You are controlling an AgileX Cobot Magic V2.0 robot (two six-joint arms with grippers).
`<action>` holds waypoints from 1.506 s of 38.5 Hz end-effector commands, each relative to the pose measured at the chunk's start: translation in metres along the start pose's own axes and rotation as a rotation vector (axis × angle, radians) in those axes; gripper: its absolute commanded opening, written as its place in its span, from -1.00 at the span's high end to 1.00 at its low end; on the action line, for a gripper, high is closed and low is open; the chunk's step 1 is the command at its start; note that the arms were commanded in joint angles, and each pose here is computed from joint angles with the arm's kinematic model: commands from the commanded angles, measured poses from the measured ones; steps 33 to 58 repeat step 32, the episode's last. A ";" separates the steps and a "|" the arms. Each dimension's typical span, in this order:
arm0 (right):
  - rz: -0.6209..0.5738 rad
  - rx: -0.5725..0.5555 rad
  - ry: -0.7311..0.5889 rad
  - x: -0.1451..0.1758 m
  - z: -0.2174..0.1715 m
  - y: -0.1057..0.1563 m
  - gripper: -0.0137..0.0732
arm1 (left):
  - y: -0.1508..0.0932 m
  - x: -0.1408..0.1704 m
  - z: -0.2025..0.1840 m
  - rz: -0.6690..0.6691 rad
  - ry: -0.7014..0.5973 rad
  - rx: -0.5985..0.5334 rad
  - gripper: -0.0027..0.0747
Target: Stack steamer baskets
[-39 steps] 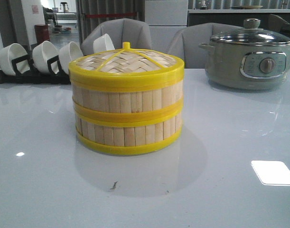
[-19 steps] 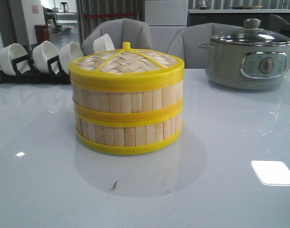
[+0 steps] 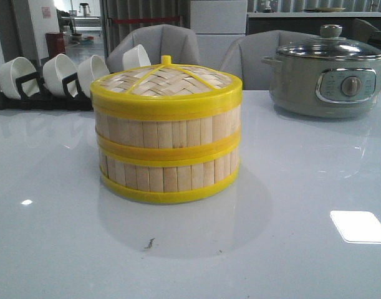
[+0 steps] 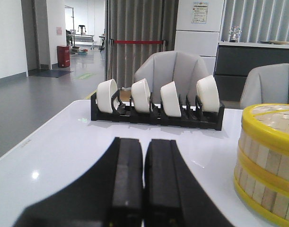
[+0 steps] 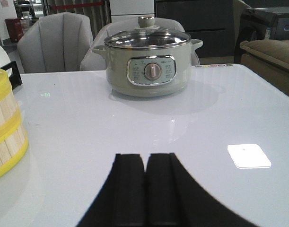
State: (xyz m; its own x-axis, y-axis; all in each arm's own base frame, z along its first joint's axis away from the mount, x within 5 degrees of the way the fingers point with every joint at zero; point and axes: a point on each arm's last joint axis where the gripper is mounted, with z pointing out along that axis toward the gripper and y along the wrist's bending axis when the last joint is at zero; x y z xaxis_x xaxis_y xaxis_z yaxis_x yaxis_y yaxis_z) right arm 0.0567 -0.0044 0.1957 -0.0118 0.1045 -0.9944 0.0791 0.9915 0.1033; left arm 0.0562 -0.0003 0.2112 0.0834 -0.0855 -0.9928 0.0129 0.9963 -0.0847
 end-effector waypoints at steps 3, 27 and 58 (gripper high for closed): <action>-0.002 -0.004 -0.106 -0.012 -0.003 0.001 0.56 | -0.001 -0.008 -0.001 -0.003 -0.088 0.013 0.69; -0.002 -0.004 -0.097 -0.012 -0.003 0.001 0.56 | -0.001 -0.008 -0.001 -0.003 -0.088 0.013 0.69; -0.002 -0.004 -0.097 -0.012 -0.003 0.001 0.56 | -0.001 -0.008 -0.001 -0.003 -0.088 0.013 0.69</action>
